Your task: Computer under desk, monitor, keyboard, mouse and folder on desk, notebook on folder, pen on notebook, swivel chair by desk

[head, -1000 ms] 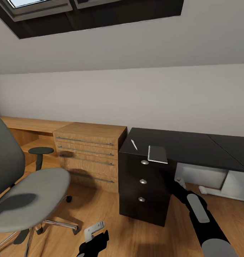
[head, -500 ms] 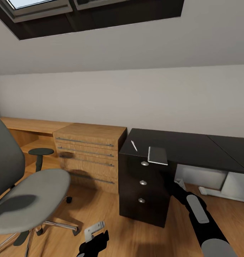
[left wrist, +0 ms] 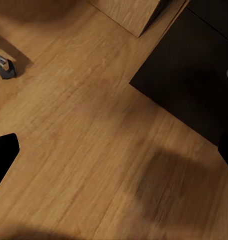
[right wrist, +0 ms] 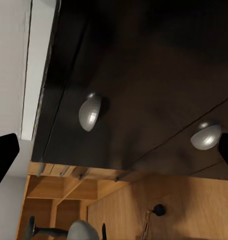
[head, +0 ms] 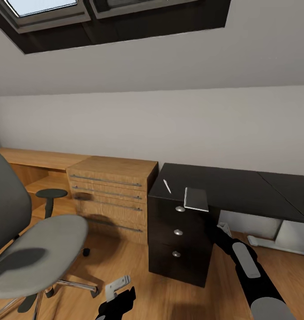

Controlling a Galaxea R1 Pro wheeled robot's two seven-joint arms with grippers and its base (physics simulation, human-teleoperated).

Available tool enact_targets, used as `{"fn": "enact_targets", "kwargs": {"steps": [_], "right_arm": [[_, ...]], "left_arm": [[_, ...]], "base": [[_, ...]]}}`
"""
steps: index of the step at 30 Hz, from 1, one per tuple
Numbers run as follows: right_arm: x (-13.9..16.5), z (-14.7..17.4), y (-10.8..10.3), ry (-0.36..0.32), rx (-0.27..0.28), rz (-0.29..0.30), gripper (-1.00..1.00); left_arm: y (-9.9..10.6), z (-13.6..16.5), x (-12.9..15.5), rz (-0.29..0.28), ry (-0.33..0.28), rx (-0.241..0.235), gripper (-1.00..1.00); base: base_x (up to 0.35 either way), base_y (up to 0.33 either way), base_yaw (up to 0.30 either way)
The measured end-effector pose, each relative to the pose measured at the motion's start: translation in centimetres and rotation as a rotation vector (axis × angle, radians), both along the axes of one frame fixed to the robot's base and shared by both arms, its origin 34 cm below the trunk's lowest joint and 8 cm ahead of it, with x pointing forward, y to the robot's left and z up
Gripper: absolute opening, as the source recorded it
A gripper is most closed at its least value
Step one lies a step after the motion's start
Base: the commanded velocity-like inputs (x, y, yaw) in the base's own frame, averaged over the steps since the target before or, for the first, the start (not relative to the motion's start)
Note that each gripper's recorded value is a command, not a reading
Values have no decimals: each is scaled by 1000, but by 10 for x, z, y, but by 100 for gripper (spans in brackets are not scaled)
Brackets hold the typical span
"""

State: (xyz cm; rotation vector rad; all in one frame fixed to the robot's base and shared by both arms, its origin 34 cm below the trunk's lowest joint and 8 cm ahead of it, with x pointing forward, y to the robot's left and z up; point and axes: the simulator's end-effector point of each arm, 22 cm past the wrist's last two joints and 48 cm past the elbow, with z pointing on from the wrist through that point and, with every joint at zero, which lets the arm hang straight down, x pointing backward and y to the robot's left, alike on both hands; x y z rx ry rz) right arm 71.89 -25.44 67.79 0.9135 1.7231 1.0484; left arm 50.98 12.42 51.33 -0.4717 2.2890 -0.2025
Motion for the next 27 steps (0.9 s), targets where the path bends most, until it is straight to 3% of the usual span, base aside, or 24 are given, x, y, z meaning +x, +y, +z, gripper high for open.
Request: {"fn": "enact_targets", "kwargs": {"steps": [18, 27], "right_arm": [[8, 38, 0, 0, 0, 0, 100], [8, 39, 0, -1, -2, 1, 100]], "left_arm": [[0, 38, 8, 1, 1, 0, 100], [0, 38, 8, 0, 0, -1, 100]], "base": [[0, 0, 0], [0, 0, 0]]}}
